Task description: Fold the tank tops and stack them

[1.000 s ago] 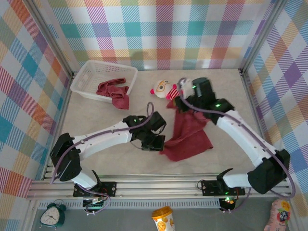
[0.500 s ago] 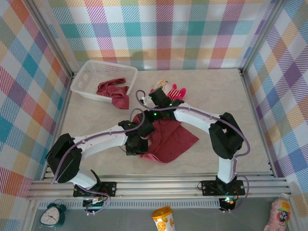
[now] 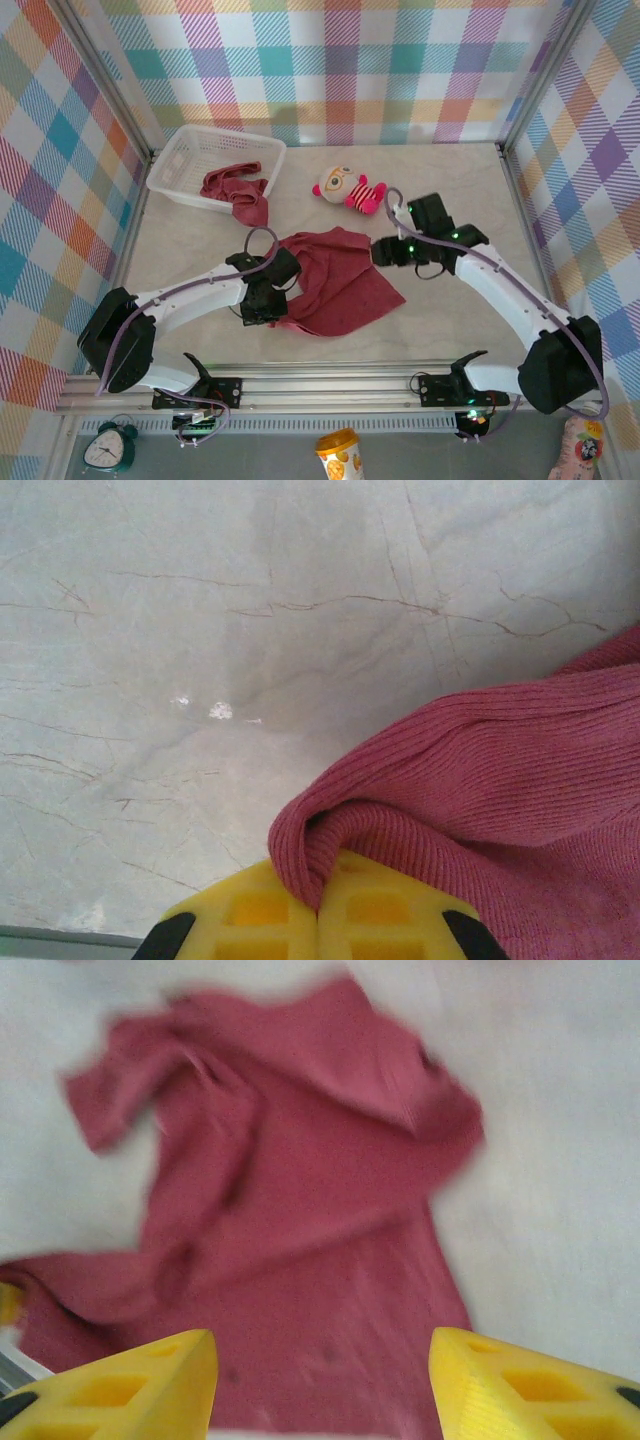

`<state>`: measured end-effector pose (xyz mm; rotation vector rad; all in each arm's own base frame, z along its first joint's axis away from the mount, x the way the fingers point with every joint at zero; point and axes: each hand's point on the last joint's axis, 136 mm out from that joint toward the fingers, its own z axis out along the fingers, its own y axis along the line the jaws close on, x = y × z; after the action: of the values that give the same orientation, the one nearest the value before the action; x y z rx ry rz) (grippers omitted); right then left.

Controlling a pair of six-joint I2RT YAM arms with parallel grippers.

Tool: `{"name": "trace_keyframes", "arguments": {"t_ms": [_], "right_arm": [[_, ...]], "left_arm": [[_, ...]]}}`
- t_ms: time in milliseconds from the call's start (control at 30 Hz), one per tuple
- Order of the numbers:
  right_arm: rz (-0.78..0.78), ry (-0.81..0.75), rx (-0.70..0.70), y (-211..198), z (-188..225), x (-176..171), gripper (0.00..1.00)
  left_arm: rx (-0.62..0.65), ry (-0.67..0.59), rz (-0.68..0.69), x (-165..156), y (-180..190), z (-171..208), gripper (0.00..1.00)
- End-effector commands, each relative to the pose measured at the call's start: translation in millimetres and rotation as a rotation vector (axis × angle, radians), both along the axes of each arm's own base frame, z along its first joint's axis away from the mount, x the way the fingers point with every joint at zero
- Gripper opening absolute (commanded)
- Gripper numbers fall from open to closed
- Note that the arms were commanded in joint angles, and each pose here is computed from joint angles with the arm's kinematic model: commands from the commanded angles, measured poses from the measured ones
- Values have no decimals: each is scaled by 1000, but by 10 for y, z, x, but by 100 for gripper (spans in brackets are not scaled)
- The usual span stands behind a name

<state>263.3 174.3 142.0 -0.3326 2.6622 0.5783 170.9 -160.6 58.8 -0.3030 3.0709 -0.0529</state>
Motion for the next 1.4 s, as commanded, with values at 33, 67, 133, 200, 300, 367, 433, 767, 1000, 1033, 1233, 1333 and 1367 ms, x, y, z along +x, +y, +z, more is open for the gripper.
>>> {"name": "trace_keyframes", "arguments": {"t_ms": [33,67,133,200,300,367,433,767,1000,1033,1233,1333,1367], "right_arm": [[-126,188,-170,-356,-531,-315,59],[-154,201,-202,-431,-609,-325,60],[-185,225,-222,-504,-722,-337,59],[-191,244,-215,-514,-813,-360,56],[-134,286,-185,-414,-907,-388,49],[-111,308,-167,-355,-968,-401,44],[-101,324,-177,-356,-1038,-424,41],[-30,411,-259,-270,-1251,-595,44],[5,430,-314,-231,-1303,-620,19],[-2,392,-313,-247,-1232,-585,14],[-38,58,-253,-304,-221,-152,2],[-66,-156,-184,-331,505,181,0],[-67,-235,-171,-341,773,291,0]], "left_arm": [[19,-12,3,31,94,104,0],[21,-18,1,41,104,123,0],[27,-26,4,55,142,152,0],[33,-30,5,55,179,166,0],[21,-34,11,56,178,177,0],[9,-35,12,60,152,179,0],[8,-32,13,66,146,178,0],[-7,-17,-2,96,66,182,0],[1,-30,-32,197,5,305,0],[1,-39,-37,218,-4,355,0],[-19,-193,-66,487,-57,1096,0],[-26,-287,-84,624,-68,1558,0],[-26,-324,-90,672,-66,1719,0]]}}
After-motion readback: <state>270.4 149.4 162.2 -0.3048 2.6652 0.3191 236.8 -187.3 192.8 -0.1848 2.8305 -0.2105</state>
